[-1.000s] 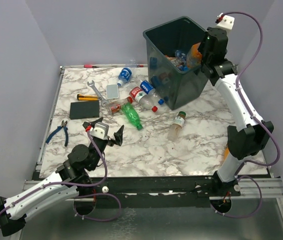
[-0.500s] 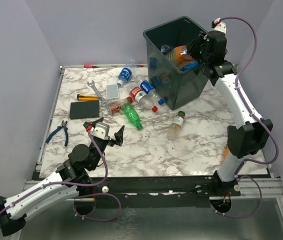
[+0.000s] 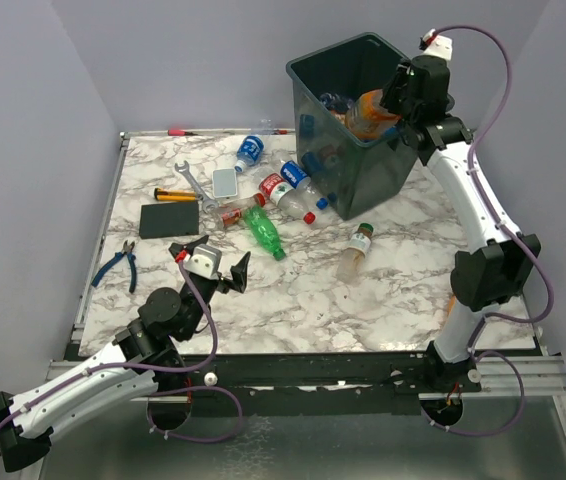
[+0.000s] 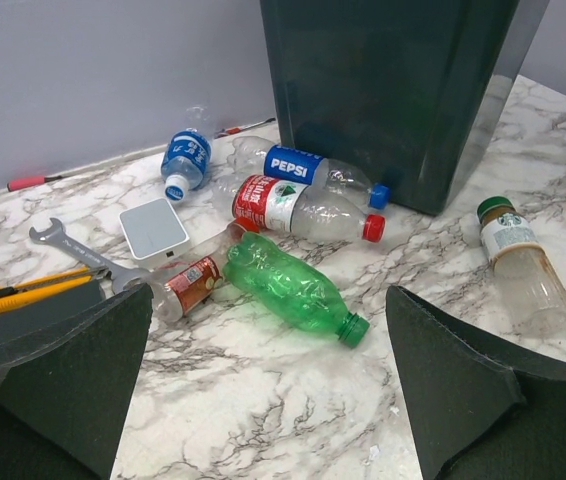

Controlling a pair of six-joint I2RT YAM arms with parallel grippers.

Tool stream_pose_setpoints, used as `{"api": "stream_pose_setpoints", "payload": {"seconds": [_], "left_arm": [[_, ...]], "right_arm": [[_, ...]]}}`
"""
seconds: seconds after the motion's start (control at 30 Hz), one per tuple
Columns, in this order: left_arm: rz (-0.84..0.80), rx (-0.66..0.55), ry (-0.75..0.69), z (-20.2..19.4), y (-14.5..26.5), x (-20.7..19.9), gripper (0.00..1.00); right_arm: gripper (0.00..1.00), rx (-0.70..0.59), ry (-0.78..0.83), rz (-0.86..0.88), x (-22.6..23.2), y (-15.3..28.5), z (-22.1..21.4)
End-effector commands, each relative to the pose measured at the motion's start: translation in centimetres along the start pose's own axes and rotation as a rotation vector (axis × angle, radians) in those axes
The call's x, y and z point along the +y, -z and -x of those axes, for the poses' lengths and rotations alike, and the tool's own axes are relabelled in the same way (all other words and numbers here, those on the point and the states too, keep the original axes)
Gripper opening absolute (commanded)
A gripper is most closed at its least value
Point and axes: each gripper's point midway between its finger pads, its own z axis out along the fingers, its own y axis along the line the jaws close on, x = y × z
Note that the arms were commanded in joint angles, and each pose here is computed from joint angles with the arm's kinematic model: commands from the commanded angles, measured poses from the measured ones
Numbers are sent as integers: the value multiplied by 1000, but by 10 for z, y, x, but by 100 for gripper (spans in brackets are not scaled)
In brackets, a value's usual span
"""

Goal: Put the plastic bottles in the bin
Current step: Place the plastic bottle in the trash bin.

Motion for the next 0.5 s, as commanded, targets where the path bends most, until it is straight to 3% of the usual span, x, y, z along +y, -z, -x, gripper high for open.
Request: {"api": "stream_pose_setpoints", "payload": {"seconds": [0.0,0.17,0.27,0.37,0.4,0.47], "left_arm": [[-11,-15,7,10,-1,-2,99],[-13,-10,3,8,-1,-2,99],[-16,-8,2,8,-1,-3,99],[-11,-10,2,8,-1,-2,99],[-11,-10,2,8,-1,-2,99],[-11,-10,2,8,-1,-2,99]], "right_arm": [[0,188,35,58,8,-19,-68],[0,260,-133,352,67,-7,-82],[3,272,-187,401,78,-4,-79],[56,270,-194,380,76,-3,-72],[66,263,-192,364,74,-2,-68],[75,237,-182,329,67,2,-56]]}}
